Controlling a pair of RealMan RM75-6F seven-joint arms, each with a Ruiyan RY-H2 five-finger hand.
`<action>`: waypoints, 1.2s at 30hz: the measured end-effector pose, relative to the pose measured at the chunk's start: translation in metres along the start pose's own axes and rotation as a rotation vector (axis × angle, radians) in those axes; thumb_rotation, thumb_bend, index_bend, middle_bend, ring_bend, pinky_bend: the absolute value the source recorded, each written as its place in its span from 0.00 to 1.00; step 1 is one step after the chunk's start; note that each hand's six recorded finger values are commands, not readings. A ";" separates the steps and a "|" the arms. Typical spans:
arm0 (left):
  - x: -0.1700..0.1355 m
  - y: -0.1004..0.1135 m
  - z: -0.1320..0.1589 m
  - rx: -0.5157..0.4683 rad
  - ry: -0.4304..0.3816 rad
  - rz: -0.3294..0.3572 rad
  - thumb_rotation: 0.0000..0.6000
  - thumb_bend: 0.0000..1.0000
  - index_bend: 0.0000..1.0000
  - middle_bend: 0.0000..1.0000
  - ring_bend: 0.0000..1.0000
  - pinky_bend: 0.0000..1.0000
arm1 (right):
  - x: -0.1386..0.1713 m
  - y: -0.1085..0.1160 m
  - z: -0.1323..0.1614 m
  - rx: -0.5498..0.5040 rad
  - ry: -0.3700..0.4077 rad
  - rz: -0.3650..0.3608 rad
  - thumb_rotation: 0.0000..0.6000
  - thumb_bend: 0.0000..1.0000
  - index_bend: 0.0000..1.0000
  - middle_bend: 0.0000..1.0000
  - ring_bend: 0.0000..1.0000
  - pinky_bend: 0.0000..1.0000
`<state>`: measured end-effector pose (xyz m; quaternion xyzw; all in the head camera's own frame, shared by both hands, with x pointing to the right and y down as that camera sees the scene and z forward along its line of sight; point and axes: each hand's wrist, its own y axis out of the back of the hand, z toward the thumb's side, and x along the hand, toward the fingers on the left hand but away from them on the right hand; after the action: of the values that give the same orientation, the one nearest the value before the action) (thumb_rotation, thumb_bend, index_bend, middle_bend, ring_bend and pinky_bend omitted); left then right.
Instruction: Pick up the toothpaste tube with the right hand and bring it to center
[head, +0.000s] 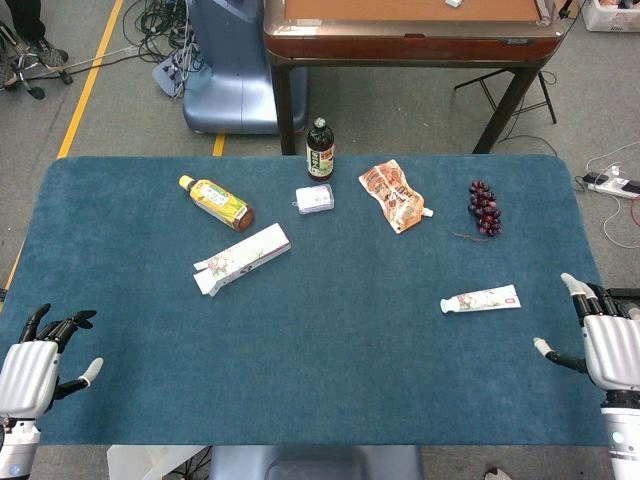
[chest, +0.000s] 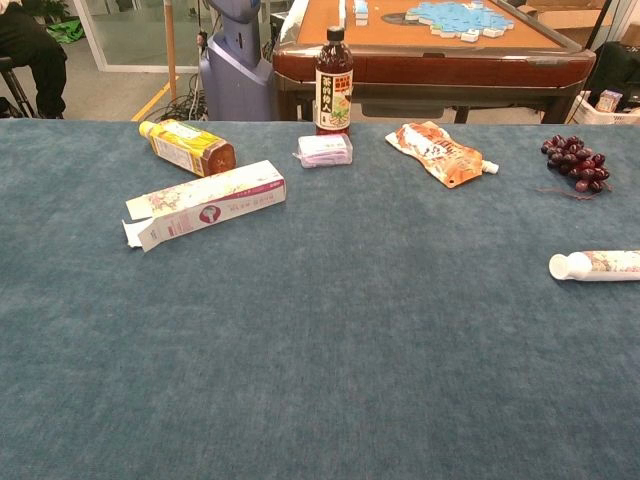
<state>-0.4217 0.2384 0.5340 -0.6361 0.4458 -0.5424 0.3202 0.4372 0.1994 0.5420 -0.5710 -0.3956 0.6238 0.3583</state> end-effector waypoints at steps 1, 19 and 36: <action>0.000 0.000 0.000 -0.001 0.000 0.000 1.00 0.22 0.22 0.36 0.33 0.04 | 0.001 0.000 0.000 -0.001 0.001 0.000 0.82 0.23 0.10 0.20 0.14 0.24; -0.001 0.001 -0.004 -0.001 0.007 0.005 1.00 0.22 0.22 0.36 0.33 0.04 | -0.032 -0.001 0.027 0.063 0.122 0.038 0.86 0.26 0.31 0.37 0.22 0.26; -0.009 0.009 -0.015 0.015 0.043 0.013 1.00 0.22 0.22 0.36 0.33 0.04 | -0.106 -0.060 0.057 0.200 0.209 0.174 0.87 0.27 0.39 0.43 0.24 0.26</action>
<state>-0.4383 0.2447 0.5253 -0.6190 0.4527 -0.5571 0.3186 0.3896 0.1250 0.6433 -0.6263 -0.2410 0.6260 0.3972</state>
